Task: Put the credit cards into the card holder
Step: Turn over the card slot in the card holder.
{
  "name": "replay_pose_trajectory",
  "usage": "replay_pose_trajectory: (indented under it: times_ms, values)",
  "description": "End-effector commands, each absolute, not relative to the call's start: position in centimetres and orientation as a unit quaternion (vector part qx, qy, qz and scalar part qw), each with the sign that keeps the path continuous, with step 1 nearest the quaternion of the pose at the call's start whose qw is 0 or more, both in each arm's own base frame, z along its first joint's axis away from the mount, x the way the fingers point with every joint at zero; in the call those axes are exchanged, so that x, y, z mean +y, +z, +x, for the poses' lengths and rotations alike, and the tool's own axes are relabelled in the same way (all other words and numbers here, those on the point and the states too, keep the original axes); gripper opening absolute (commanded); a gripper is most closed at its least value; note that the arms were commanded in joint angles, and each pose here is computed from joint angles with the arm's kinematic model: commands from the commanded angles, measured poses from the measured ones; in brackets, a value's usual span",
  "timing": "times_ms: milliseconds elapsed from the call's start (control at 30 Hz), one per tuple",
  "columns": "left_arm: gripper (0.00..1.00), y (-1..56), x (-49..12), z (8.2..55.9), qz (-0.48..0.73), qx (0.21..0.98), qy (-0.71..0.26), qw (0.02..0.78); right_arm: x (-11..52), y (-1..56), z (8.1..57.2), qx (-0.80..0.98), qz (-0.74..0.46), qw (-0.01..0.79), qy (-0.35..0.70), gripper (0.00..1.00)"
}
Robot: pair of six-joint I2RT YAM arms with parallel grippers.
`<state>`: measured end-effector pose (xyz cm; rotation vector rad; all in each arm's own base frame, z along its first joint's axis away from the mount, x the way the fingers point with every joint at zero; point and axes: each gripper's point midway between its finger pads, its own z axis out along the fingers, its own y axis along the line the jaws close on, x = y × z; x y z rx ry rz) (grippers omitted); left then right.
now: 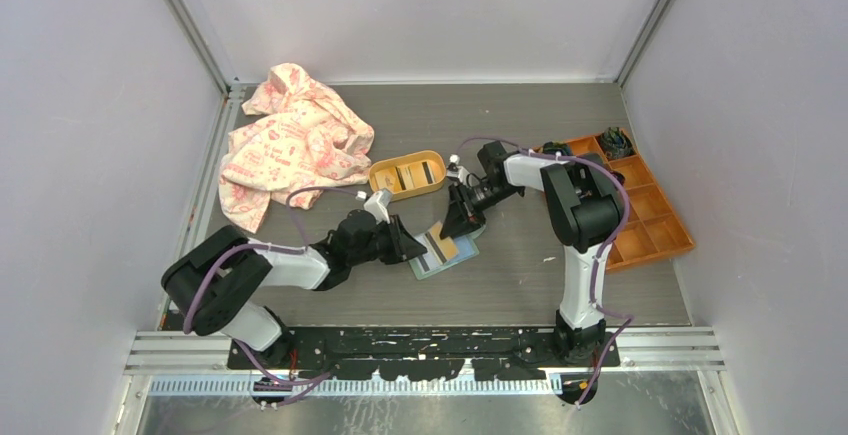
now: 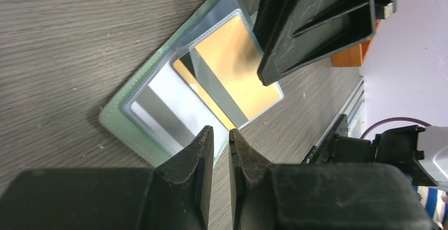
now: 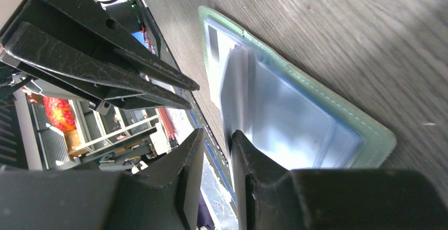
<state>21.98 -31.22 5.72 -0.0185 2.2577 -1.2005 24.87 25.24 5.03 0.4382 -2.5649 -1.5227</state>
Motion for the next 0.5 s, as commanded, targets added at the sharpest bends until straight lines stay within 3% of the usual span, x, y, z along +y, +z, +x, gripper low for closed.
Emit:
replay_pose_trajectory:
  times_ms: [0, 267, 467]
  values:
    - [0.17, 5.2, -29.9, 22.1, 0.006, 0.860, -0.409, 0.304, 26.3, 7.5, 24.8, -0.837, 0.175, 0.035, -0.517, 0.33]
    - [0.12, 4.8, -31.2, 22.8, 0.023, 0.870, -0.401, 0.286, 25.6, 6.1, 25.5, -0.871, 0.194, 0.003, -0.451, 0.31]
    - [0.12, 4.7, -32.0, 23.3, 0.026, 0.870, -0.404, 0.283, 24.0, 5.4, 26.8, -0.899, 0.210, -0.042, -0.382, 0.18]
